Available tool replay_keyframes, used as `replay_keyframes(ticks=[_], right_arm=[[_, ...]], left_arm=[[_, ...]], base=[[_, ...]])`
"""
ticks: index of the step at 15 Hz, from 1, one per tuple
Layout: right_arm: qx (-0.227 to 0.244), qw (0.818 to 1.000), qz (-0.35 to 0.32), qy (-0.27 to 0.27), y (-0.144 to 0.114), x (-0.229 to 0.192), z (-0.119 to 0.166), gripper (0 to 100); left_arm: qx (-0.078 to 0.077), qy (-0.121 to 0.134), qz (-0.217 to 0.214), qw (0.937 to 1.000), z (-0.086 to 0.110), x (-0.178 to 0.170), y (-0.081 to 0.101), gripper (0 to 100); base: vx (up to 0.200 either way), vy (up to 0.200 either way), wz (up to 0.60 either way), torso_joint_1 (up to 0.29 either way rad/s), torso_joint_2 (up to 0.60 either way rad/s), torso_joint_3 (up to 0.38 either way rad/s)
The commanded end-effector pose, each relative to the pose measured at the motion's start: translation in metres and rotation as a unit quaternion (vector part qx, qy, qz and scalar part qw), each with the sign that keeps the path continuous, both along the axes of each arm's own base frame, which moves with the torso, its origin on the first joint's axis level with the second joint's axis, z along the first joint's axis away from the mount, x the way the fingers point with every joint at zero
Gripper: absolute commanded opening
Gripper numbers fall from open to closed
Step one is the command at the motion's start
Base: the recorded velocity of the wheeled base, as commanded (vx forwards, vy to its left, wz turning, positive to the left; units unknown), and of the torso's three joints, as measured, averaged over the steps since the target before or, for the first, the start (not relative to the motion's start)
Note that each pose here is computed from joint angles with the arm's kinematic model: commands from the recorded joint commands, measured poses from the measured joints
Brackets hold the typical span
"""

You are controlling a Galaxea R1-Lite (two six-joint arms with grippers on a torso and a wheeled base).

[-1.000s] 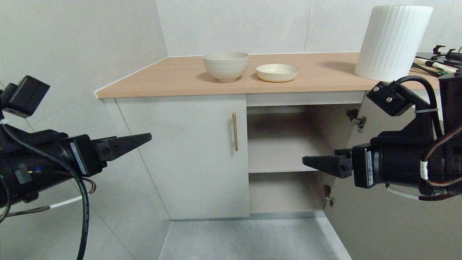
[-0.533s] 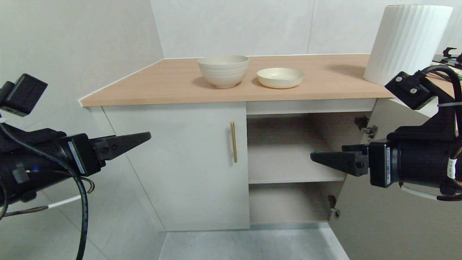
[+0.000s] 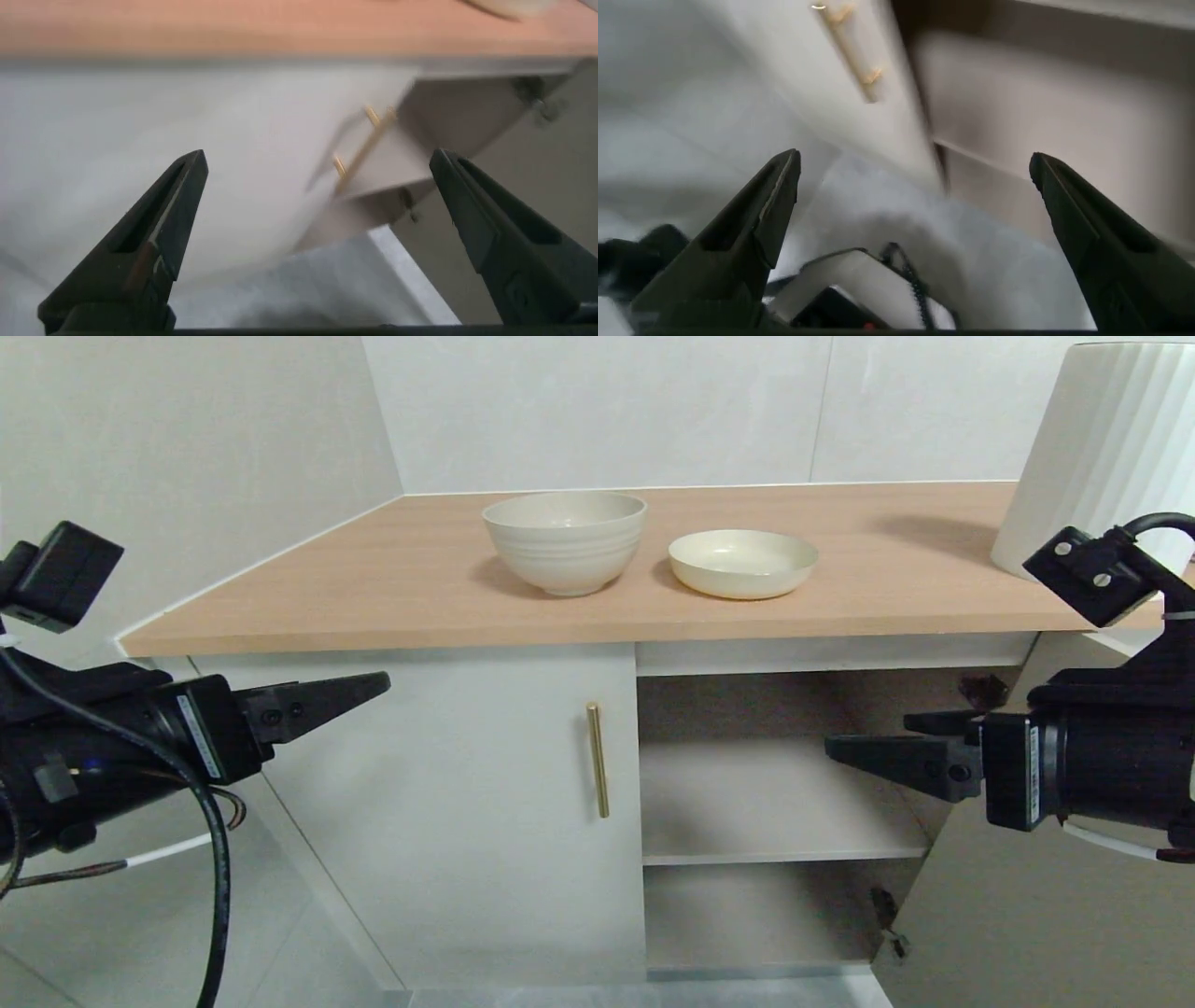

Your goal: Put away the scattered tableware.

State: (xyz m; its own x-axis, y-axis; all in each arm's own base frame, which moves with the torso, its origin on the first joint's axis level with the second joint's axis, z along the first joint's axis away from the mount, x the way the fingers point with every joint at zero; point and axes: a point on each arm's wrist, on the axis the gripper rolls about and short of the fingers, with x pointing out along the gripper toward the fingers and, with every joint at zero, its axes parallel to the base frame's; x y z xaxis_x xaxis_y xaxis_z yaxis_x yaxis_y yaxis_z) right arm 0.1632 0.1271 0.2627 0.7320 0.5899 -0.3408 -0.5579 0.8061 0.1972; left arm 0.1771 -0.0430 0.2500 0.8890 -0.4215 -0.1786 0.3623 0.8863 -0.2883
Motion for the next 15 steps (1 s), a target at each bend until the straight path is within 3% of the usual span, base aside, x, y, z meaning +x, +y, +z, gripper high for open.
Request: replay_keyframes(ticks=[1,5,9,15], right_arm=[[-0.006,1.000,0.005,-0.009,-0.003,-0.004,0.000,100],[-0.008,1.000,0.009,-0.011,-0.003,-0.004,0.000,100],[-0.022,1.000,-0.004,-0.012,-0.006,0.003,-0.003,100],[-0.031,0.999,-0.017,-0.004,-0.008,0.012,-0.008,100]], left_arm=[[-0.002,-0.007,-0.001,1.0000,0.003,-0.002,0.000,100],[-0.004,-0.016,-0.003,0.9999,0.008,-0.003,0.000,100],[-0.002,-0.003,-0.004,1.0000,0.003,0.002,-0.001,100],[0.003,0.020,-0.009,0.9998,-0.007,0.011,-0.005,100]], base=[[0.000,0.000,0.00,0.000,0.00,0.000],[0.000,0.000,0.00,0.000,0.00,0.000],[0.000,0.000,0.00,0.004,-0.03,-0.023],[0.000,0.000,0.00,0.099,-0.37,-0.288]])
